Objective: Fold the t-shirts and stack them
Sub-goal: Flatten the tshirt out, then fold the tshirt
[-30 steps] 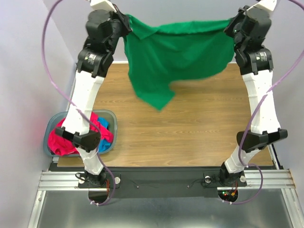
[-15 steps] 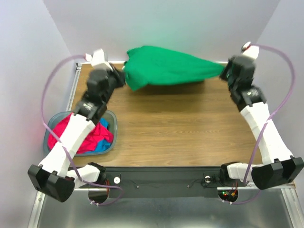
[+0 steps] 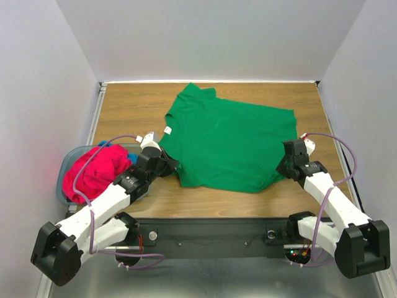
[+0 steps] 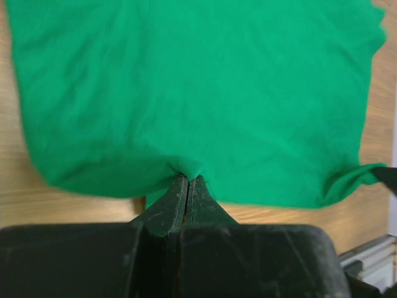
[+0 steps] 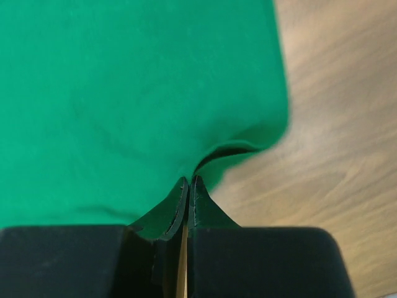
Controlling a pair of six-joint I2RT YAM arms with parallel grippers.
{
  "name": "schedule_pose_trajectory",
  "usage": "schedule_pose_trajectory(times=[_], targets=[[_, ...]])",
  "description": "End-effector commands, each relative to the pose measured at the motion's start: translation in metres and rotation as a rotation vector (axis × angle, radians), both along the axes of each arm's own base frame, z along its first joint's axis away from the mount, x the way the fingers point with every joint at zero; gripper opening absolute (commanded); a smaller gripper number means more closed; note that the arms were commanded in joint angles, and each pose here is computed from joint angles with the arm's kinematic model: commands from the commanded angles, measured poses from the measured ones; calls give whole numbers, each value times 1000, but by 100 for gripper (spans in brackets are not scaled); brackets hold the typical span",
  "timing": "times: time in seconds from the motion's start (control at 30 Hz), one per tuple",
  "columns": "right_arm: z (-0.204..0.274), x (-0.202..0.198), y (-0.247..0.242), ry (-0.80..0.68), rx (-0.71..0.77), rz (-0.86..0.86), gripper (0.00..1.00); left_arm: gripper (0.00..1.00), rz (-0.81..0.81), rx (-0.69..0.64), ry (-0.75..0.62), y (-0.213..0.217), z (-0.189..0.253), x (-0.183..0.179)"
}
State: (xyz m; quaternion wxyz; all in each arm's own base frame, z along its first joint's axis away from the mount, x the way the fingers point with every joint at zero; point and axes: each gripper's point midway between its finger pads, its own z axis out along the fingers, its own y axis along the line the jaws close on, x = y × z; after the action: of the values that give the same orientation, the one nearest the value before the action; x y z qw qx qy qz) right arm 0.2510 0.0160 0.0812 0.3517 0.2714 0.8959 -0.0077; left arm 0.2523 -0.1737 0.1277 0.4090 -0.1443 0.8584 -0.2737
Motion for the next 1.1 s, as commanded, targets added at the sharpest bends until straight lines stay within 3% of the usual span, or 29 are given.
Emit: schedule_pose_trajectory(times=[0.0,0.27,0.5,0.73,1.07], targets=[[-13,-16,4,61,75,-79,0,0,18,-61,52,-8,-13,-12],[16,-14,5,-33,126,-127,0,0,32,-63,95,-5,-19,-28],[23,-17,-4,-31,96,-164,0,0,36,-11,43,-17,13,3],[37,-8,-20,-36,28,-258,0,0,83,131,30,-16,18,40],[52,15,-31,-44,-44,-308,1,0,87,178,-14,-18,36,83]])
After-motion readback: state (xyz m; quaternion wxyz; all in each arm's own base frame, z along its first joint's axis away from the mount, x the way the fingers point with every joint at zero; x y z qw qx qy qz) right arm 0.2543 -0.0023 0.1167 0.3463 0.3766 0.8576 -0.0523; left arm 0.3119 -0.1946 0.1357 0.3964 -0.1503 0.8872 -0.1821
